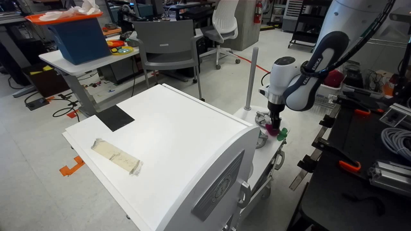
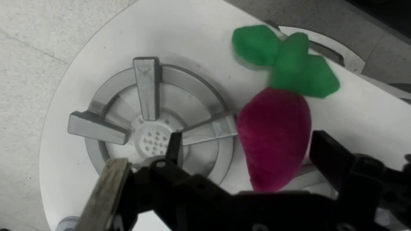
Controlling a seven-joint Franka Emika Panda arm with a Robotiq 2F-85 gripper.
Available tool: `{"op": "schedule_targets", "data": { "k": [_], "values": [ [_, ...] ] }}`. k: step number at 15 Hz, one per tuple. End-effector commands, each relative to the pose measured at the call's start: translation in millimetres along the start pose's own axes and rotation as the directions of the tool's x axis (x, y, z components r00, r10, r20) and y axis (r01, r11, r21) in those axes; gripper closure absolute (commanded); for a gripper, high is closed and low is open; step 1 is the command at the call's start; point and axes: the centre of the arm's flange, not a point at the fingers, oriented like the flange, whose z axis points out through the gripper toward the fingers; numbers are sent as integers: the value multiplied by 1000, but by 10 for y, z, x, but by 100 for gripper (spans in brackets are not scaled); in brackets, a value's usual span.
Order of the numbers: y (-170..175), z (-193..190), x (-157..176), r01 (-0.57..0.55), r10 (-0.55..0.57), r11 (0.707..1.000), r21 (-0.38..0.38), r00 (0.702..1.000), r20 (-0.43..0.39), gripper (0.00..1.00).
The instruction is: Move the orange object from the stove
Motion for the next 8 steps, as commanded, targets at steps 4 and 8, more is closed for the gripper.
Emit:
{"op": "schedule_targets", "data": {
  "k": [4,8],
  "values": [
    [146,-276,-300,-77,76,996,32,997,24,0],
    [219,-554,-496,-122,120,991,57,992,45,0]
  ]
}}
